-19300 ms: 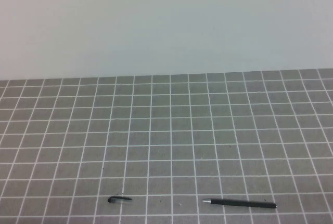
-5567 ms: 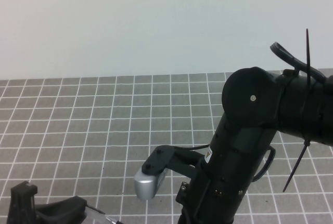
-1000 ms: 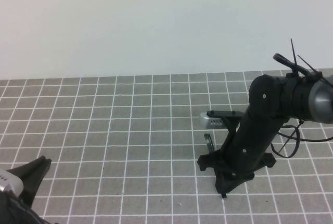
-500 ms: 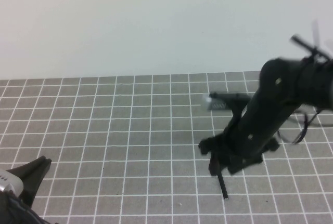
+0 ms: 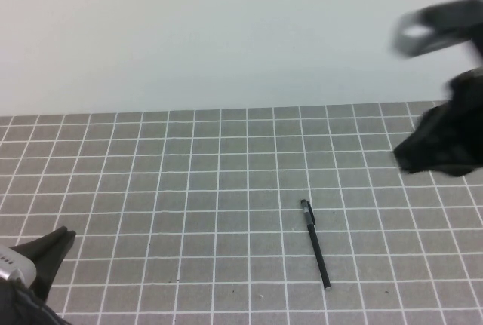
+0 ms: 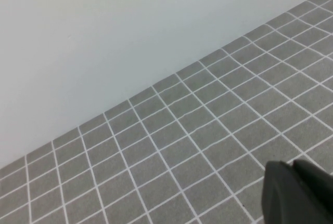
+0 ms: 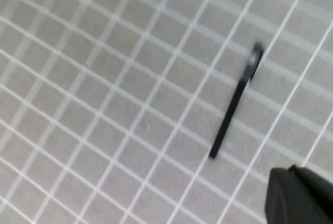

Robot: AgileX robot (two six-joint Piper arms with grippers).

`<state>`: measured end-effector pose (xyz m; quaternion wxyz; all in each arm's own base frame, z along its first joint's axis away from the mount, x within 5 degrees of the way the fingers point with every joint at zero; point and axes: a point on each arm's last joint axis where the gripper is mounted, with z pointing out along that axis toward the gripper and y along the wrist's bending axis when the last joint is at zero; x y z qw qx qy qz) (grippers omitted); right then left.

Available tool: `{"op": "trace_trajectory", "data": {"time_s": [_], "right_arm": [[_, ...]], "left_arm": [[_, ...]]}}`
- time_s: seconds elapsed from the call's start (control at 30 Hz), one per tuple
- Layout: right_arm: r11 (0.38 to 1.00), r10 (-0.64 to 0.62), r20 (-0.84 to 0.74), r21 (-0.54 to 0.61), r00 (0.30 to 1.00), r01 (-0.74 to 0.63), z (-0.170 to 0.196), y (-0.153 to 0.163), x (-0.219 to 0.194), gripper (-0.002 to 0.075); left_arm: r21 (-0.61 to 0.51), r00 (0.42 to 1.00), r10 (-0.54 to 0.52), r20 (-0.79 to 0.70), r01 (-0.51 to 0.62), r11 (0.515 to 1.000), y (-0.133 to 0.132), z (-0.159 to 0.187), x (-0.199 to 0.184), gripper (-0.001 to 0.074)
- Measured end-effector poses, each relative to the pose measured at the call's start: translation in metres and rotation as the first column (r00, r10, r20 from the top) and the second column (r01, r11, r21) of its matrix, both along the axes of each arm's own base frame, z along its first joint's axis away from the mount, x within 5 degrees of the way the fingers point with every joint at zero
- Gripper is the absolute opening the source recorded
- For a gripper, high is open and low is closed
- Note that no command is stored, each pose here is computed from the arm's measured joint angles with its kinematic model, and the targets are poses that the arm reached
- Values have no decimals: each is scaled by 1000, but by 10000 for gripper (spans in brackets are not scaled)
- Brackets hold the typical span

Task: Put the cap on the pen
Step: 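Pick up the pen and its cap, cap the pen, and set it down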

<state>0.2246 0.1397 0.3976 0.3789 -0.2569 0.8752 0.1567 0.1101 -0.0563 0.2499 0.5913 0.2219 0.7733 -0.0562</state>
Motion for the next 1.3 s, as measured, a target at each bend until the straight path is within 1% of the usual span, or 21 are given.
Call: {"op": "trace_trajectory", "data": {"time_s": [0.1,0.2,0.3,0.43,0.57,0.67,0.83,0.93,1.3], "right_arm": [[997,-20,112,70,994,12,11,-18,-30,3],[996,-31,166,87,986,16,4,-36,-60,3],[997,-45,175,63,983,35,-16,-53,-84,3],[999,-50,189,-5,981,52,-51,-73,-110,3],[995,-101,195,40,976,95,-82,-87,-131,3],[995,-101,213,28,972,97,-103,-96,-145,3],[995,-102,239,19,966,100,-125,-106,-159,3],[994,-106,280,29,954,101,-124,-110,-165,3],[994,-107,286,34,952,101,-123,-110,-166,-1]], "left_arm": [[-2,1000,-18,4,18,1000,-1,0,0,1],[-12,999,-48,5,48,999,-4,1,-2,1],[-18,998,-67,5,67,998,-6,1,-2,1],[-19,998,-69,6,69,997,-6,1,-2,1],[-22,997,-77,6,77,997,-7,1,-3,1],[-34,997,-81,0,81,996,-7,1,-3,1],[-34,997,-81,0,81,996,-7,1,-3,1],[-34,997,-81,0,81,996,-7,1,-3,1],[-32,997,-77,-1,77,997,-7,1,-3,1]]}}
